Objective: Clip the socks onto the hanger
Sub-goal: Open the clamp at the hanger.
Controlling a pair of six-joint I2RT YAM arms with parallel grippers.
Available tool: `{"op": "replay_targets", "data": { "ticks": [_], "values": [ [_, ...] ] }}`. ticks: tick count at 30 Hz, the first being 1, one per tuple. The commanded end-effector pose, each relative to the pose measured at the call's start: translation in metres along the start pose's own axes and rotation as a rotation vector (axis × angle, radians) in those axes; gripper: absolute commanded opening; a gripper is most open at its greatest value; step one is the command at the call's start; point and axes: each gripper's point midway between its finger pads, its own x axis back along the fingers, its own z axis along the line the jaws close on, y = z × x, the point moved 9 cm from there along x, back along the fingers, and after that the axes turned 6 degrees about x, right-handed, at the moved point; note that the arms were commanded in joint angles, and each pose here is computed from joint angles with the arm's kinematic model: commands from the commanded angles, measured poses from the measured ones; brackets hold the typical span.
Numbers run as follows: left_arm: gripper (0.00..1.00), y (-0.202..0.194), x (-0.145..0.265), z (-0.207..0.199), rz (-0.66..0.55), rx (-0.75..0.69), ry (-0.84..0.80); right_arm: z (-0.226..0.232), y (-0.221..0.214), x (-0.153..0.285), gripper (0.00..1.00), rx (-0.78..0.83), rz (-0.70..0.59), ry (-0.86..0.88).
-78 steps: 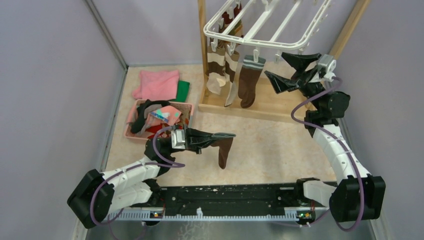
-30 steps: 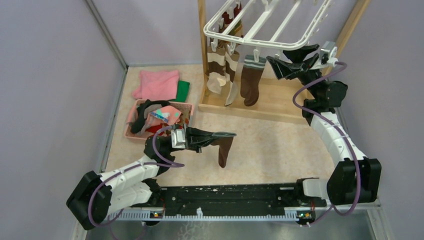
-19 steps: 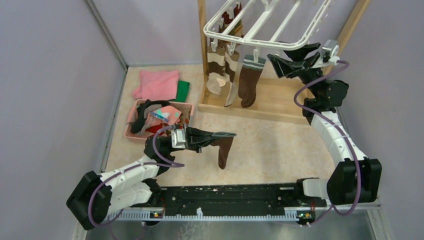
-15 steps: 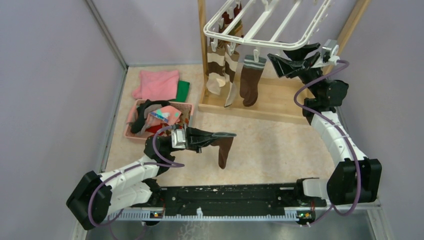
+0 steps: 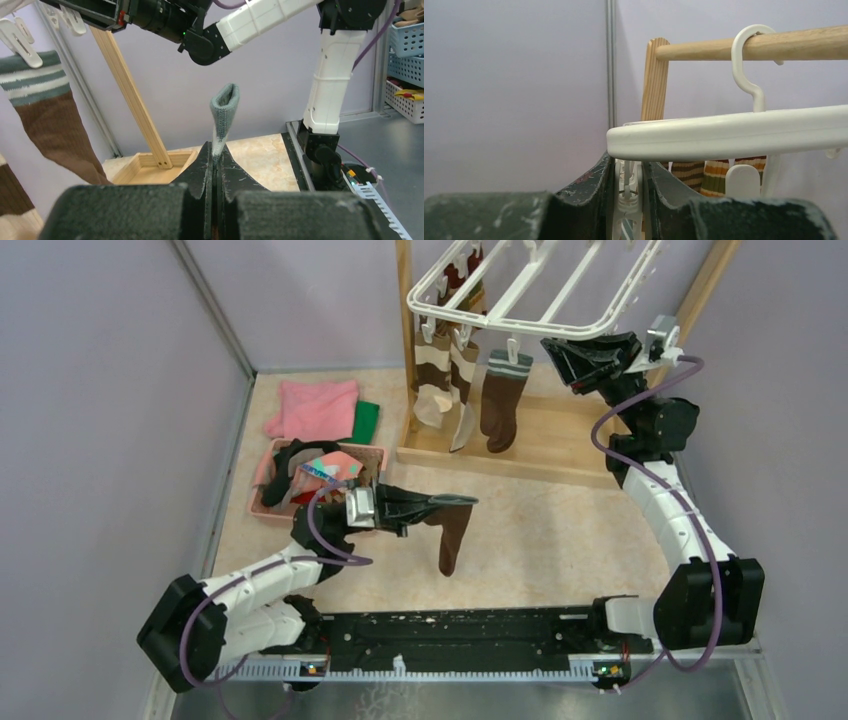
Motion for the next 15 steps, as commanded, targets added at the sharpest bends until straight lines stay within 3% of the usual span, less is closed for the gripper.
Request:
{"op": "replay_targets", "data": {
  "ticks": [1,15],
  "values": [
    [0.00,0.021,-0.026,0.019,-0.054,-0.002,-0.004,0.005,0.022,-0.007,0.05,0.011,-0.061,0.042],
    [0.00,-0.003,-0.112,0.102,-0.053,0.356,0.032,0.009,0.027,-0.007,0.00,-0.113,-0.054,0.001]
  ]
}}
